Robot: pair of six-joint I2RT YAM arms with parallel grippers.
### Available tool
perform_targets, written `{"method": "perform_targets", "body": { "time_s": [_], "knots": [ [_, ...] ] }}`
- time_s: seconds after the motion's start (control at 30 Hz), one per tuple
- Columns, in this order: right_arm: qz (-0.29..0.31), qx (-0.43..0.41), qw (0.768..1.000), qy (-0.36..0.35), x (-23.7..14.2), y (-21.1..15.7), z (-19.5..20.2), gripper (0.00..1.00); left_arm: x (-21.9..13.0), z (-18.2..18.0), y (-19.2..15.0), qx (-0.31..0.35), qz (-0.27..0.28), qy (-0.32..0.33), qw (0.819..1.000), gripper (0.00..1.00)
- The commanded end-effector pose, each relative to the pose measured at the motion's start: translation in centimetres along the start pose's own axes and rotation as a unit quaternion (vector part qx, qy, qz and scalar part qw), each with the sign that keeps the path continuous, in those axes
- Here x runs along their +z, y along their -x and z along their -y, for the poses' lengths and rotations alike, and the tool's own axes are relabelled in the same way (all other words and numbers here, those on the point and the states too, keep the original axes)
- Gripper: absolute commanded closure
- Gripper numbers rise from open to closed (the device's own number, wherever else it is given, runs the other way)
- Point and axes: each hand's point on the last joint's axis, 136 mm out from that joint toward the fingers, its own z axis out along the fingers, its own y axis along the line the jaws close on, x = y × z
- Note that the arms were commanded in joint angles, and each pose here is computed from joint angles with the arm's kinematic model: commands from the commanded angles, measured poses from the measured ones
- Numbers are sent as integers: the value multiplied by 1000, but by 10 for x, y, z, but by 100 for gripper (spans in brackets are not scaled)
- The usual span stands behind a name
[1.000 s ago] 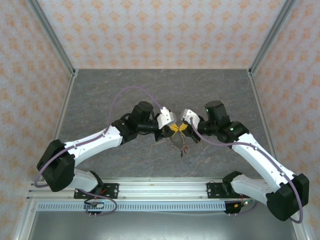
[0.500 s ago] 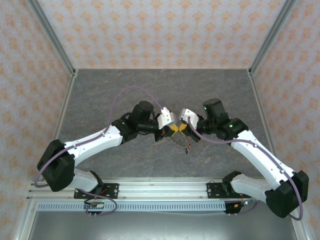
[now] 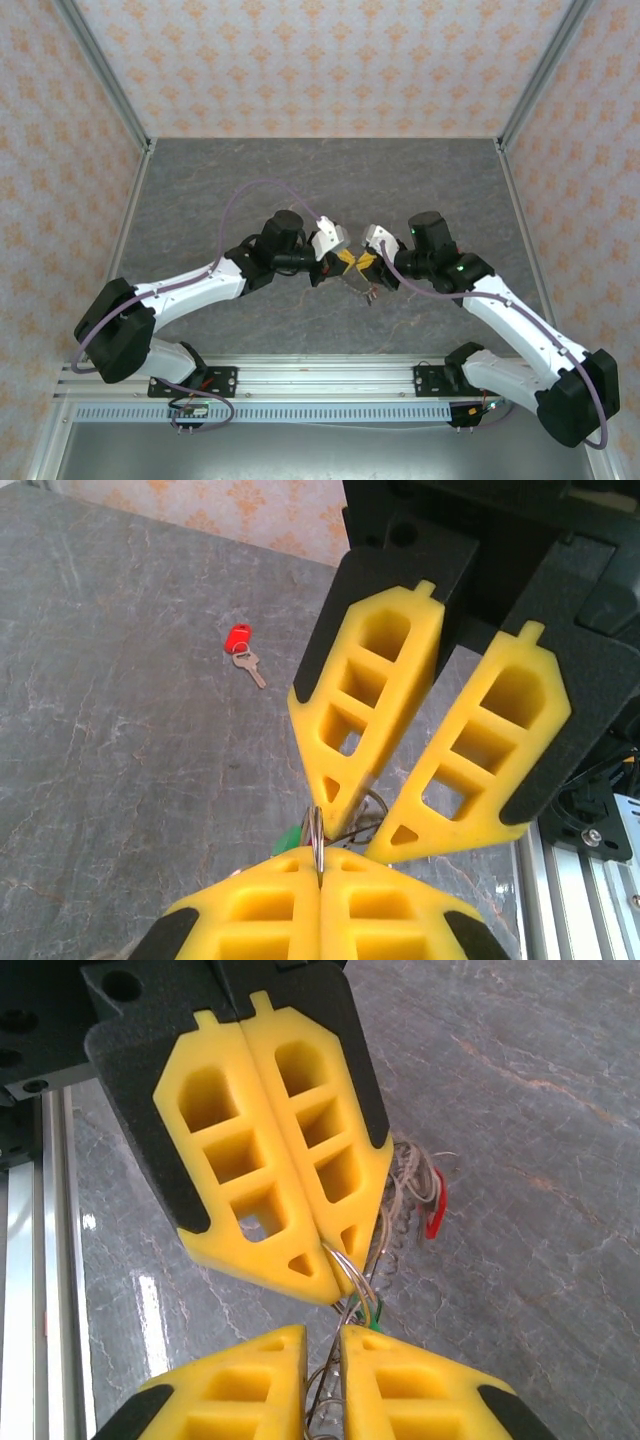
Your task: Put the keys on the keyring
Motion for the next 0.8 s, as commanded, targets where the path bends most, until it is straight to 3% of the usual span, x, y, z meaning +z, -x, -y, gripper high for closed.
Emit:
{"method": "perform_targets", "body": {
  "time_s": [0.0, 0.27, 0.47, 0.77],
  "knots": [
    [48, 18, 999, 16, 1, 15, -4, 85, -10, 1, 45, 26, 83, 10, 996, 100],
    [87, 59, 994, 25, 12, 10, -5, 85, -2, -8, 32, 4, 79, 26, 997, 100],
    [109, 95, 989, 24, 20, 5, -1, 84, 3, -13, 10, 6, 31, 34, 999, 100],
    [144, 114, 983, 27, 30, 20, 2, 82, -24, -16, -1, 57, -61, 74, 994, 100]
  ]
}}
